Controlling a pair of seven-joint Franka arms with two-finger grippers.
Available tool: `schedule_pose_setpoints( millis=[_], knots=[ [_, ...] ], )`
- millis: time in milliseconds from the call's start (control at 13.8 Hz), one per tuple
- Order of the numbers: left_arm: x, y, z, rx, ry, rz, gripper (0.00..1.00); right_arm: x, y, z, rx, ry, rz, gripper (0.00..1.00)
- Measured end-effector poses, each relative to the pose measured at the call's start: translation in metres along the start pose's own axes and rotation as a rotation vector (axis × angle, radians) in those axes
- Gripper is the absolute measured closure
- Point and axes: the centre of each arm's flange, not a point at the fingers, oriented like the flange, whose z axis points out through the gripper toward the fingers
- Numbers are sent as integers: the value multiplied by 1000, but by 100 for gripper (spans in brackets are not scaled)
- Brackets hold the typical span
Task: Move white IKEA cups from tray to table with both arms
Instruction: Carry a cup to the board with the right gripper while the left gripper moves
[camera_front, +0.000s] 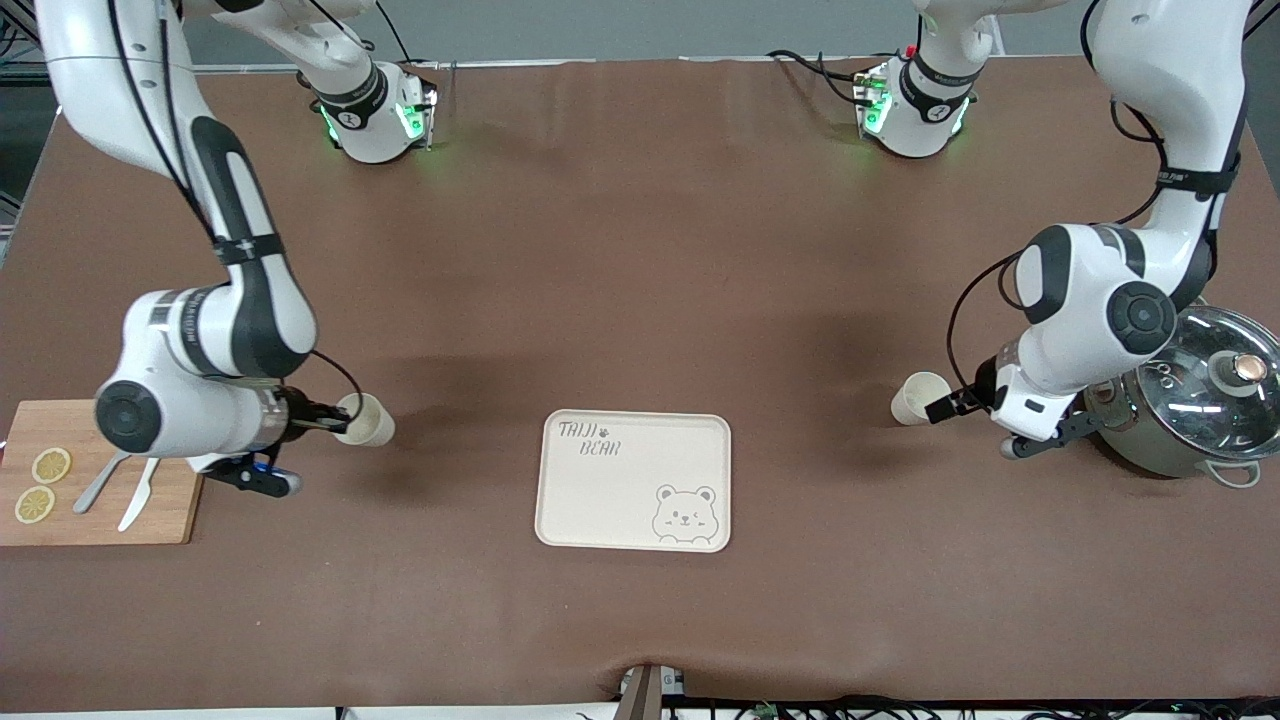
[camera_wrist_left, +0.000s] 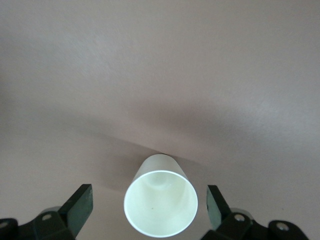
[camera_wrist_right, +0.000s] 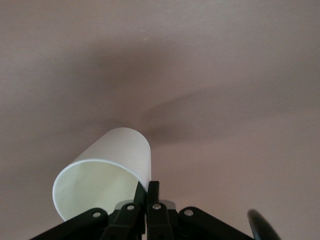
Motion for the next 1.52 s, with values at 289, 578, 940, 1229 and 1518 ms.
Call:
schedule_pose_setpoints(
  millis=[289,578,940,1229,1518],
  knots=[
    [6,0,-53,15,-20,7,0,10,82,4,24,-15,-83,98],
    [17,5,-110,24,-40,6,0,9,130,23,-40,-31,-88,98],
    [22,1,-188,42,-76,-1,0,9,157,42,-44,-18,-111,98],
    [12,-1,-241,44,-30,7,0,11,164,53,-41,-23,-112,71],
    [-1,-10,-273,43,1,113,0,11,157,40,-37,-52,-123,30]
  ],
)
